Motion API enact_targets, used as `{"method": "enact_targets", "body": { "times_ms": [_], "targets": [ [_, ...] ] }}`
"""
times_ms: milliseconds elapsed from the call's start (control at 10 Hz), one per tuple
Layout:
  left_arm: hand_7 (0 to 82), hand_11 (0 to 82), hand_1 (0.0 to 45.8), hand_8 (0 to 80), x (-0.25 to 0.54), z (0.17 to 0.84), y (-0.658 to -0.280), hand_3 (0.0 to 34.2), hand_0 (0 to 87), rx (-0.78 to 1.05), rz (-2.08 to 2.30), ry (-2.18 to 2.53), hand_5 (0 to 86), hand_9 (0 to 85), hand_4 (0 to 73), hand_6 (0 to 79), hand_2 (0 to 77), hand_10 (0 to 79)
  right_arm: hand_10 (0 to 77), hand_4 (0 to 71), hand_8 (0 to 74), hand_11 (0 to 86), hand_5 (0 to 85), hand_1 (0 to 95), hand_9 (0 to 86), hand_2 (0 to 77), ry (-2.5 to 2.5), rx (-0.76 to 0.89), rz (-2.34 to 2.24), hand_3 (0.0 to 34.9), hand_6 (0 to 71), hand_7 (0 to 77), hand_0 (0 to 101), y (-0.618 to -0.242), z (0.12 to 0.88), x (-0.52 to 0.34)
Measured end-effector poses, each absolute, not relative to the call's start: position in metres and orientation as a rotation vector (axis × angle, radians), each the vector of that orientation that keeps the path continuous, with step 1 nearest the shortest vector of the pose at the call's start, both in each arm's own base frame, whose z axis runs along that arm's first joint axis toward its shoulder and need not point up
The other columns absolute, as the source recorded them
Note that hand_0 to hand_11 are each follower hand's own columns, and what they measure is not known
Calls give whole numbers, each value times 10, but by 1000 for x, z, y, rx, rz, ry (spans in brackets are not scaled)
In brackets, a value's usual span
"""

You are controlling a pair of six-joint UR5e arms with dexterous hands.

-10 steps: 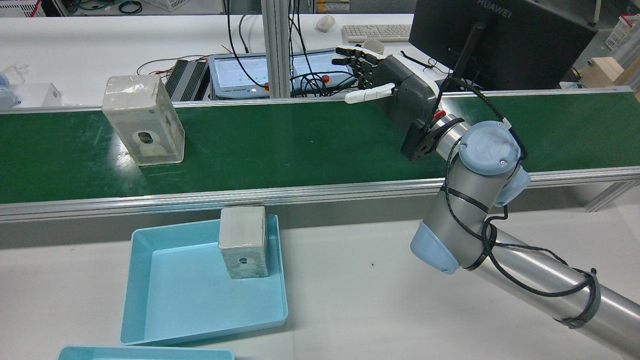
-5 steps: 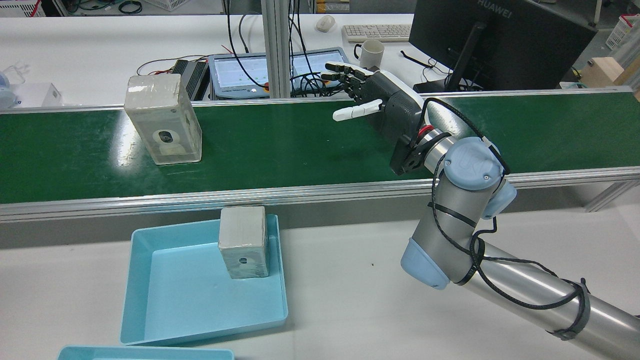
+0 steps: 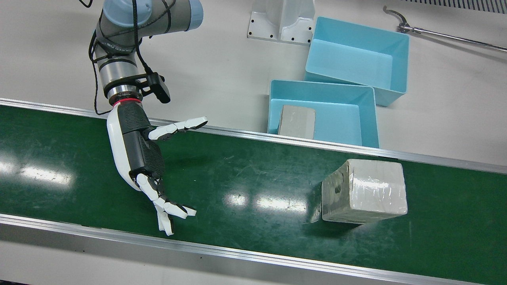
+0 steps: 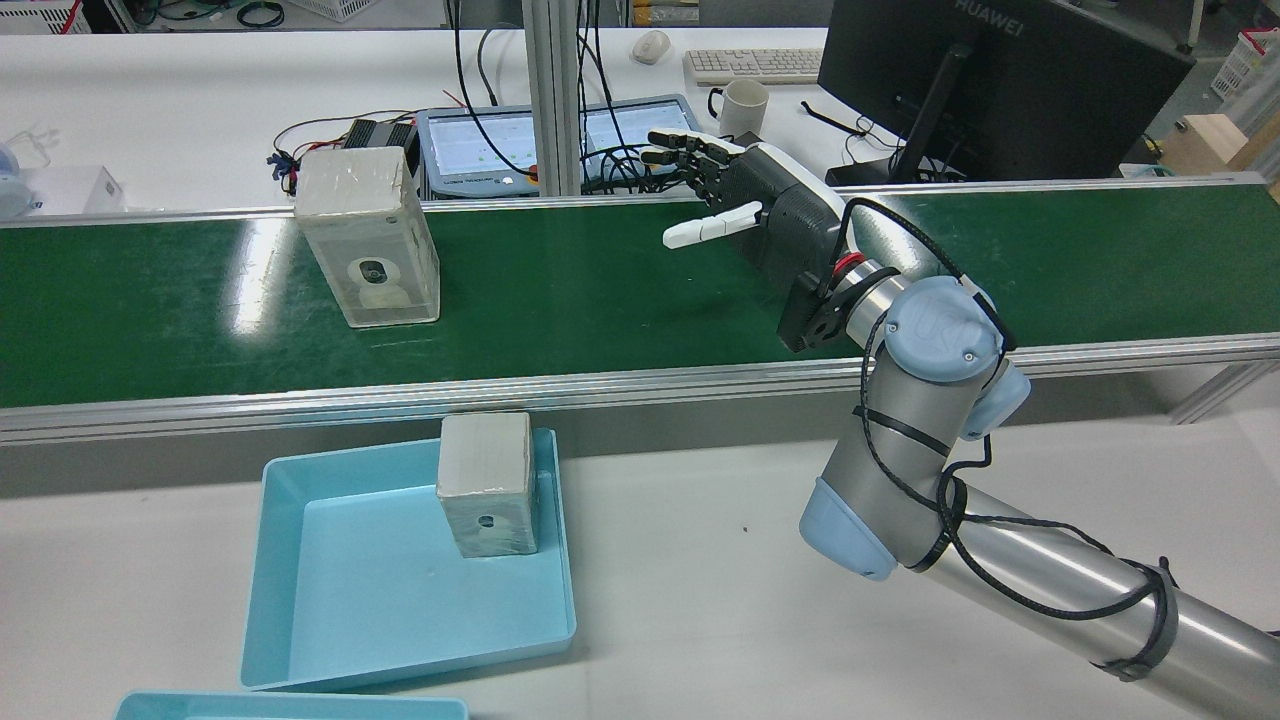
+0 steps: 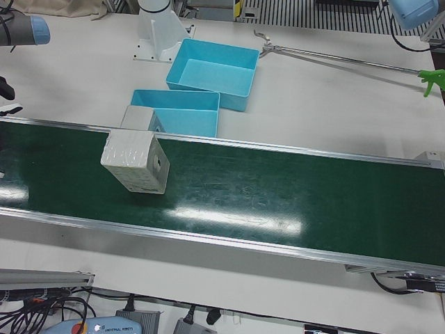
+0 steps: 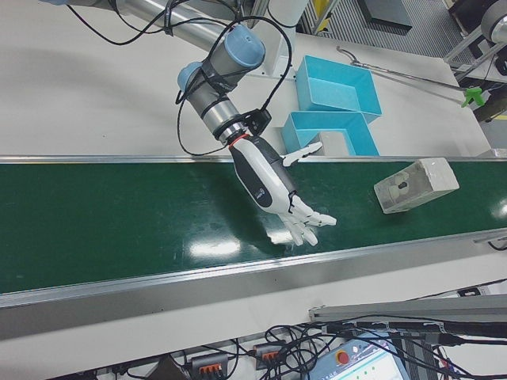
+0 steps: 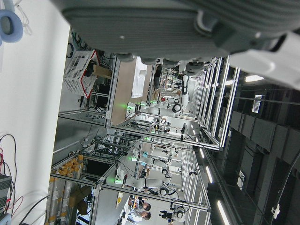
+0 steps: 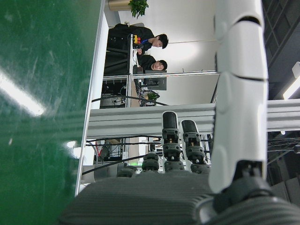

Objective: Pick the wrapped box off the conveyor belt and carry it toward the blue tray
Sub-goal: 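Move the open right hand along the belt toward the approaching wrapped box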

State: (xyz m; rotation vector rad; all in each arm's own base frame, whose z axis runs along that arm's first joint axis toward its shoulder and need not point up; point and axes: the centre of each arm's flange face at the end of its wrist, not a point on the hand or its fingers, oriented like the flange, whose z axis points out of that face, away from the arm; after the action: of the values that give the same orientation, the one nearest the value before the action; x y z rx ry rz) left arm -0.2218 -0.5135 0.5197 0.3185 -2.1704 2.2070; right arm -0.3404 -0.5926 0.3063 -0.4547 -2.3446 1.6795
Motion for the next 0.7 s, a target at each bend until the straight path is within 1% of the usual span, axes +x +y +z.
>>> {"method": "enact_targets", "body": {
  "times_ms": [100,200,600,700],
  "targets": [
    [5,5,0,5,-222,520,-514,0,0,318,2207,-2170,11,5,0,5,5,0,0,147,44,11,164,147,60,76,-2344,-454,1678,0,87,235,486,-592,306,-341],
    [5,5,0,5,-222,520,-514,0,0,318,2207,-2170,11,5,0,5,5,0,0,147,44,11,158,131,60,87,-2344,-454,1677,0,87,240,487,-592,306,-341],
    [5,5,0,5,-222,520,-514,0,0,318,2207,-2170,11,5,0,5,11,0,0,147,54,11,158,131,60,82,-2334,-457,1680,0,87,240,480,-590,309,-345],
    [5,5,0,5,-222,520,-514,0,0,318,2207,-2170,11,5,0,5,11,0,0,136,54,11,158,131,60,82,-2331,-457,1681,0,87,240,479,-590,310,-346]
  ]
}}
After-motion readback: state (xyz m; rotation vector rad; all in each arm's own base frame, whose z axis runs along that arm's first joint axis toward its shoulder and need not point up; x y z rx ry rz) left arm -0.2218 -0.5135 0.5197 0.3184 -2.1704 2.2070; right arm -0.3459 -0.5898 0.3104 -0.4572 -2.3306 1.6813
